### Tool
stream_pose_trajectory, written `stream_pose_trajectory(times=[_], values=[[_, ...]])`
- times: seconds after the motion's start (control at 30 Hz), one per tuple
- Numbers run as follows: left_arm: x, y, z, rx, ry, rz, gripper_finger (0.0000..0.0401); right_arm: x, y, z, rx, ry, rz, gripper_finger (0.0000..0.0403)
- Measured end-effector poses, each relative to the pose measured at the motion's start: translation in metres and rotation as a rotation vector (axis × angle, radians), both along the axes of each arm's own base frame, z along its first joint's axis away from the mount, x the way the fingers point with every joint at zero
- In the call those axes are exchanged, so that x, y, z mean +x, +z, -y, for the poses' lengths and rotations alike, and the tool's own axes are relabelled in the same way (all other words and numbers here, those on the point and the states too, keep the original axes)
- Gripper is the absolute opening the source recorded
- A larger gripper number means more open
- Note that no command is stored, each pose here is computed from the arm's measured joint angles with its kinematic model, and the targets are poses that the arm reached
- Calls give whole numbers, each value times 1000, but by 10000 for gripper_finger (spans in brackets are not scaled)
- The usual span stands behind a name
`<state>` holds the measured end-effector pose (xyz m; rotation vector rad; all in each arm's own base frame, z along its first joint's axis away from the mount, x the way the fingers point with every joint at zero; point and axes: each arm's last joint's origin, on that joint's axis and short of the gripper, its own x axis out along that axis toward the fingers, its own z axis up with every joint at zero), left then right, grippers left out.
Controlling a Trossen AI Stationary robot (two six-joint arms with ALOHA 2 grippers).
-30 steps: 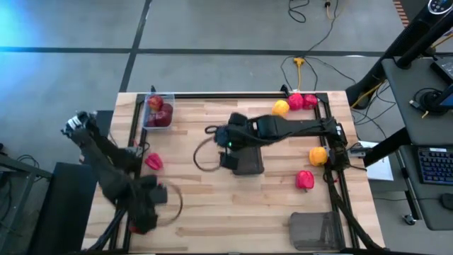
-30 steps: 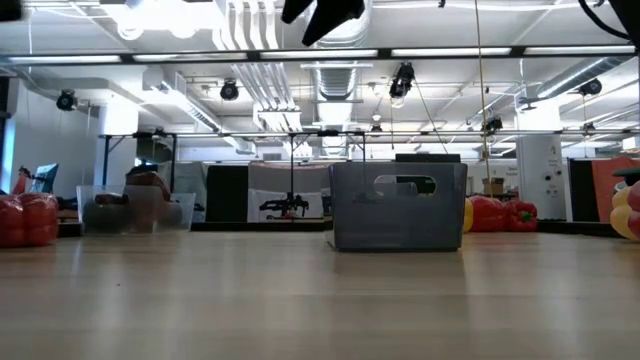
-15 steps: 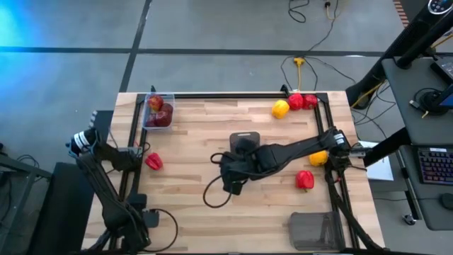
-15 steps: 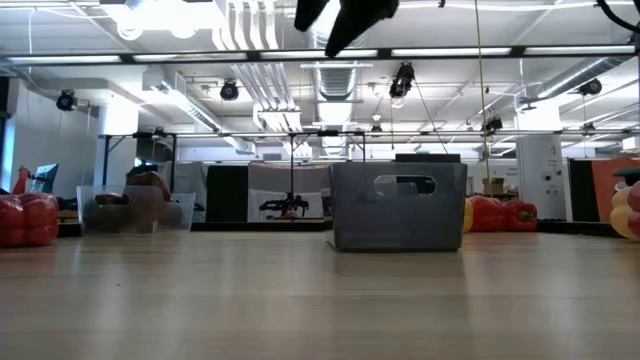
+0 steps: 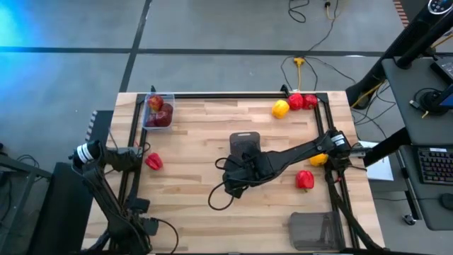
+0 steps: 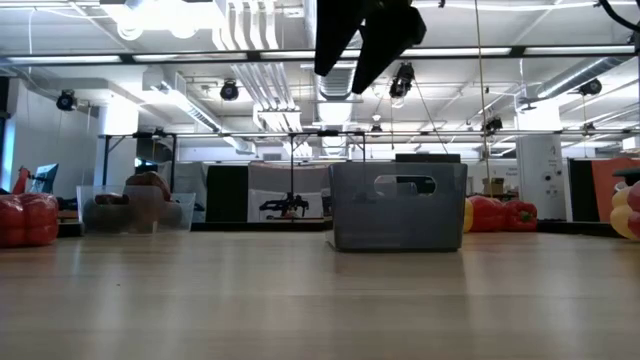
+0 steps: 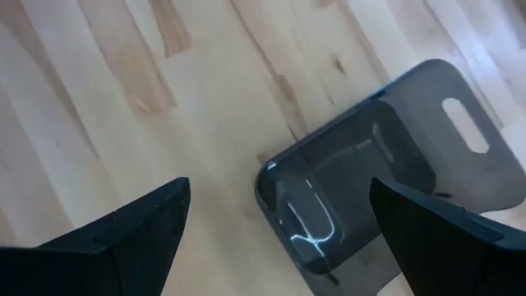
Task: Sort produce into baskets
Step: Put the red apple into the transparent bin
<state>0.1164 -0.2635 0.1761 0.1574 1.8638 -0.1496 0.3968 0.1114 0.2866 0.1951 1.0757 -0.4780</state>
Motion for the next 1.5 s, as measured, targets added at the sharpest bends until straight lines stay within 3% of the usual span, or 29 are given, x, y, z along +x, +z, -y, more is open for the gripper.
stream_pose_trajectory(times=[0.3, 0.43, 0.53, 0.63, 0.73, 0.87, 1.0, 1.17, 1.37, 1.5], values=[[4, -27, 14, -11, -23, 1, 362, 8, 0, -4, 45, 19, 78, 368], [3, -28, 10, 49, -30, -2, 335, 10, 13, -5, 58, 37, 117, 368], [-1, -23, -3, 186, -25, -12, 294, 11, 26, -6, 55, 65, 149, 368], [-4, -14, -12, 233, -46, -35, 254, 12, 39, -6, 48, 95, 182, 368], [3, 0, -23, 252, -51, 23, 252, 10, 55, -5, 37, 116, 203, 368], [20, 27, -61, 364, -1, 141, 252, 4, 76, -6, 27, 140, 228, 368], [41, 53, -124, 483, 163, 245, 253, -1, 92, -5, -19, 137, 248, 368], [58, 77, -217, 652, 532, 400, 257, -9, 104, -3, -51, 135, 242, 368], [45, 92, -322, 1040, 944, 448, 258, -16, 104, -3, -102, 123, 191, 368], [29, 89, -370, 1113, 1258, 421, 259, -14, 104, 4, -136, 127, 175, 368]])
